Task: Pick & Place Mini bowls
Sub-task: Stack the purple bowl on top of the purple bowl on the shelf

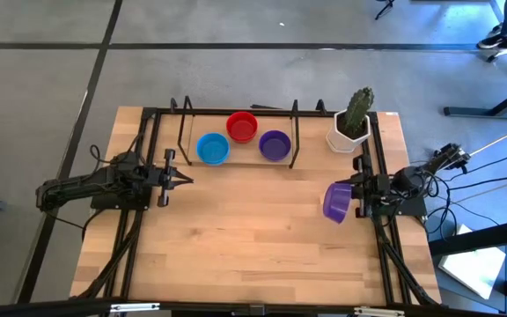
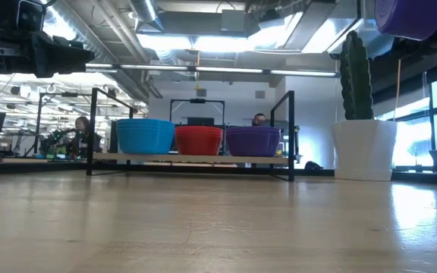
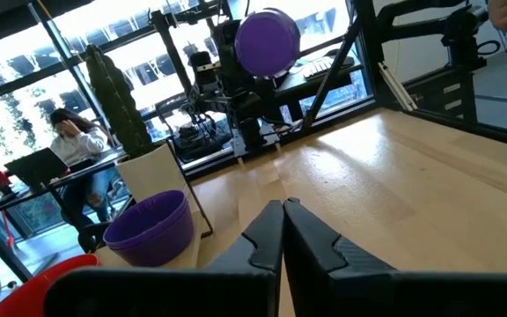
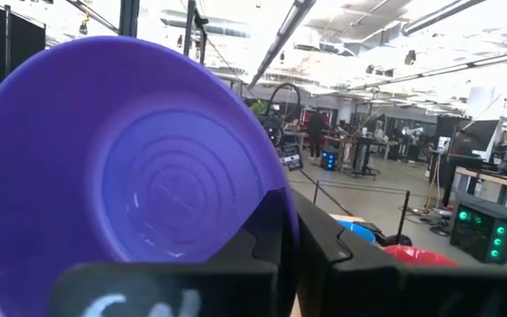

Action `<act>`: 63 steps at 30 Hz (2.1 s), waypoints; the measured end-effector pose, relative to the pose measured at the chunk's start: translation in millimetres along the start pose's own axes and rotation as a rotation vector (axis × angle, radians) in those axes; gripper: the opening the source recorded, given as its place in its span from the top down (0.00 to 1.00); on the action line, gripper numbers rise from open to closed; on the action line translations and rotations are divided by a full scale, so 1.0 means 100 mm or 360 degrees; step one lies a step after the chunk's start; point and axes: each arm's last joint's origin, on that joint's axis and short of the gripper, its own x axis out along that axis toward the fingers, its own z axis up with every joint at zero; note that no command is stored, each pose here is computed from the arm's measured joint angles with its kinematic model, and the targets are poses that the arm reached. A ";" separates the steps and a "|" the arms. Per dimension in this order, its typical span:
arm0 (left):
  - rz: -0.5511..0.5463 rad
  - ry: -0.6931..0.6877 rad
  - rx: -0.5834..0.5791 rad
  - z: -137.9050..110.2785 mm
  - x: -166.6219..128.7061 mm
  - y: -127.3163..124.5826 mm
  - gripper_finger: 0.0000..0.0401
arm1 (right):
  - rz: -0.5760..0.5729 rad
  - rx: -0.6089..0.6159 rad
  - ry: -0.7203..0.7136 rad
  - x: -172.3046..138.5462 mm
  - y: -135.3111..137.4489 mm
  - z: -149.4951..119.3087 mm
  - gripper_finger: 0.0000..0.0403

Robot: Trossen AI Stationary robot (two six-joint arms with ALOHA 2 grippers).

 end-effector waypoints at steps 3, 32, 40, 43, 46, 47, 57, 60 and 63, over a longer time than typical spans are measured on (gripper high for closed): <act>0.0000 0.0000 0.0000 0.00 0.00 0.00 0.99 | -0.0002 -0.0004 0.0009 0.00 0.00 -0.01 0.97; 0.0000 -0.0001 0.0001 0.00 0.00 0.00 0.99 | 0.0038 0.0139 -0.0127 0.06 0.03 0.08 0.99; 0.0003 -0.0009 0.0004 0.01 0.00 0.00 0.98 | 0.0059 -0.0033 -0.0004 0.39 0.16 0.30 0.99; 0.0003 -0.0010 0.0004 0.01 0.00 0.00 0.99 | -0.0173 -0.0174 0.0110 0.59 0.19 0.45 0.99; 0.0003 -0.0009 0.0004 0.01 0.00 0.00 0.99 | -0.0457 -0.0315 0.0253 0.87 0.17 0.63 0.99; 0.0004 -0.0010 0.0004 0.01 0.00 0.00 0.99 | -0.0530 -0.0365 0.0317 0.97 0.16 0.68 0.99; 0.0004 -0.0011 0.0004 0.01 0.00 0.00 0.98 | -0.0767 -0.0513 0.0930 2.01 -0.29 1.25 0.99; 0.0004 -0.0010 0.0004 0.01 0.00 0.00 0.99 | -0.0776 -0.0479 0.1134 2.27 -0.51 1.26 0.99; 0.0004 -0.0011 0.0004 0.01 0.00 0.00 0.99 | -0.0795 -0.0488 0.1366 2.51 -0.74 1.17 0.99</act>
